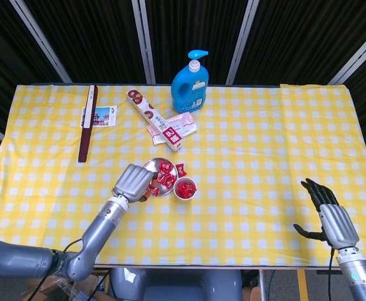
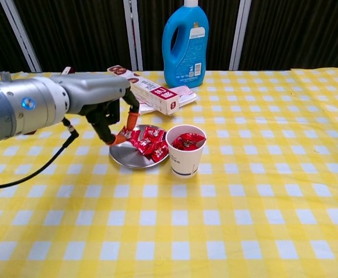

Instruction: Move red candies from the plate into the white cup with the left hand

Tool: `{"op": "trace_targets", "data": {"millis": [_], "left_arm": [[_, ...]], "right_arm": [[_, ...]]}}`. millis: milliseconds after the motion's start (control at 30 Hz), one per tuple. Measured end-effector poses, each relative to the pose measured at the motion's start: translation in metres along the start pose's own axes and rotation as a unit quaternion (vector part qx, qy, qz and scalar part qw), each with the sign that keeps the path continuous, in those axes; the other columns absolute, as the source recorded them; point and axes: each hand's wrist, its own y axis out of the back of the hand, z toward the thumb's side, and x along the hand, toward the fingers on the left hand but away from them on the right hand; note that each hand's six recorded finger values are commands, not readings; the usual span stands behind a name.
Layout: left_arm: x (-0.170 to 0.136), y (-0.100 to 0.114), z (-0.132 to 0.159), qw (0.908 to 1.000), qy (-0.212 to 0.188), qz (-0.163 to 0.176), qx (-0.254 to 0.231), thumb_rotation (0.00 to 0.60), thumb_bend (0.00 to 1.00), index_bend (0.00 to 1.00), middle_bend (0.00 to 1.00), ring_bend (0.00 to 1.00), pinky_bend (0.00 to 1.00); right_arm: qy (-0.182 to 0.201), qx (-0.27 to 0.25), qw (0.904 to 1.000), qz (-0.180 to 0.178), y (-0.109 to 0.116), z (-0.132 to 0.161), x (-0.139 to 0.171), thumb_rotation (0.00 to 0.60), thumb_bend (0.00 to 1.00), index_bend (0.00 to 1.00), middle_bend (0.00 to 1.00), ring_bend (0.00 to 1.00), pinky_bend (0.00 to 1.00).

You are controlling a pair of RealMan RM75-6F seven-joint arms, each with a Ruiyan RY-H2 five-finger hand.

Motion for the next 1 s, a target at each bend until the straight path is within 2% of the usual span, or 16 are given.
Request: {"op": "trace_targets", "data": {"millis": [133,433,567,767,1000], "left_arm": [[0.015,0.018,0.023,0.9995,-0.017,0.024,-0.011,0.600,0.42,0.51,0.94,0.97,0.95],[0.040,0.012,0.067,0.9991,-0.038,0.017,-0.003,0.600,0.37,0.50,0.93,0.97,0.95],[0.048,0.007,0.079,0.9991,-0.040,0.014,0.003,0.600,0.30,0.49,0.92,0.96,0.95],[0.051,0.000,0.084,0.9993,-0.036,0.006,0.010,0.600,0.22,0.45,0.91,0.96,0.95],[0.049,0.010,0.075,0.9994,-0.028,0.022,-0.005,0.600,0.22,0.41,0.90,0.95,0.95]], "right_arm": [[0.000,0.000,1.0000,0.001,-0.001,0.000,-0.001,0.600,0.28,0.00,0.00,0.00,0.00],[-0.003,-0.006,1.0000,0.001,0.001,-0.001,-0.001,0.600,0.28,0.00,0.00,0.00,0.00],[-0.001,-0.008,1.0000,0.002,0.001,-0.001,-0.001,0.600,0.28,0.00,0.00,0.00,0.00],[-0.002,-0.011,0.9999,0.002,0.002,-0.001,-0.001,0.600,0.28,0.00,0.00,0.00,0.00],[0.000,-0.008,1.0000,0.003,0.001,-0.001,-0.001,0.600,0.28,0.00,0.00,0.00,0.00]]}}
